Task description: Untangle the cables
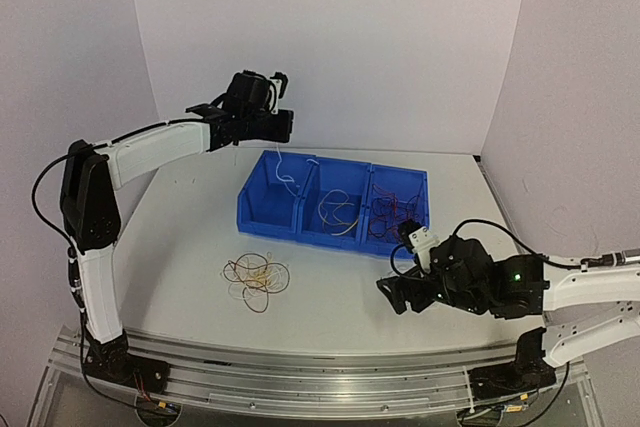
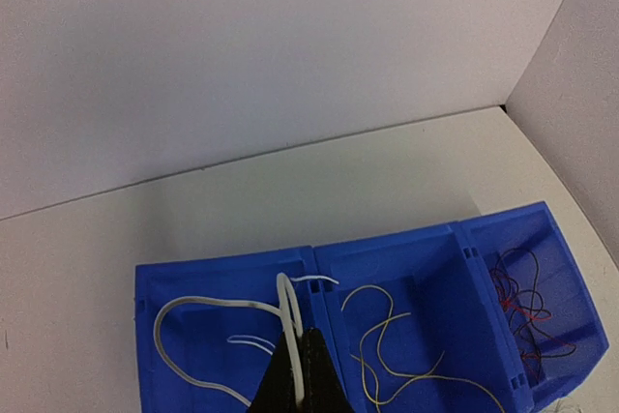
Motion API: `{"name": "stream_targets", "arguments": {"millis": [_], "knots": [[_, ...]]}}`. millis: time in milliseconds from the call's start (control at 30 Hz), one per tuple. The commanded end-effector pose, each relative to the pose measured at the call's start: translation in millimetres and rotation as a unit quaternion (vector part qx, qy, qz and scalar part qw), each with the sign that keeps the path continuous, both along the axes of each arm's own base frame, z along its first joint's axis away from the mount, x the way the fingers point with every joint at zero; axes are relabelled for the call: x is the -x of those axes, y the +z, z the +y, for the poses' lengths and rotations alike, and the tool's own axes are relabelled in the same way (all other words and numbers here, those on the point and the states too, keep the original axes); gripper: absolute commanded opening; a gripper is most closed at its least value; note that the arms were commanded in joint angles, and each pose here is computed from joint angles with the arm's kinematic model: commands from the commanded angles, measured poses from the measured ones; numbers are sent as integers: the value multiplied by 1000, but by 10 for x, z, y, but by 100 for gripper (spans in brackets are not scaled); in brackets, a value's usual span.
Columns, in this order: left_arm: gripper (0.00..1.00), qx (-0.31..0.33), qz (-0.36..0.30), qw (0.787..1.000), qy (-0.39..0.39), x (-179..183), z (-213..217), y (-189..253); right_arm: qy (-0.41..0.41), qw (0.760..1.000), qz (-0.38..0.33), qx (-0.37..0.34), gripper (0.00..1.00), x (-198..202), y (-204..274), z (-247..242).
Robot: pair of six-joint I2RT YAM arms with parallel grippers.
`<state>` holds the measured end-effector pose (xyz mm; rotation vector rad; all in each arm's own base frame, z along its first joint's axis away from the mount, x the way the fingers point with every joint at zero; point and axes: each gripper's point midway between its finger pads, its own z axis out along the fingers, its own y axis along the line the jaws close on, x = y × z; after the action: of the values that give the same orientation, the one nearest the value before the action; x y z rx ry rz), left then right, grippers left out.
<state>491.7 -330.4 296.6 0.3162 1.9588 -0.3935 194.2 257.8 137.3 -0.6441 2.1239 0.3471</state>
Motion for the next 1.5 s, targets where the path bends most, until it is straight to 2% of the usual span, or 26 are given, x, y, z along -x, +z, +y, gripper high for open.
{"name": "stream_targets", "arguments": {"millis": [0,333,500,733,933,1167,1267,1400,1467], "knots": [[0,8,49,997,-60,140,-225,-414,-34,999,-13,-1,96,-54,47,-128],[2,-6,125,990,-68,205,-292,-1139,-65,998,-7,6,98,-83,-8,-217],[1,7,127,986,-105,175,-481,-1151,-65,998,-5,6,98,-83,-11,-208],[0,37,95,985,-137,72,-685,-976,-72,997,-5,4,98,-89,-7,-232],[0,34,76,993,-87,-161,-630,-923,-77,997,-8,2,98,-92,2,-258],[2,12,82,996,-15,-286,-408,-1189,-82,997,-14,2,98,-99,31,-297],[13,12,81,997,-8,-299,-375,-1202,-80,997,-16,3,98,-96,47,-304],[37,14,76,997,-12,-286,-376,-1102,-79,997,-14,10,98,-84,31,-326],[46,16,73,997,-17,-267,-382,-1038,-82,997,-14,11,98,-88,39,-335]]}}
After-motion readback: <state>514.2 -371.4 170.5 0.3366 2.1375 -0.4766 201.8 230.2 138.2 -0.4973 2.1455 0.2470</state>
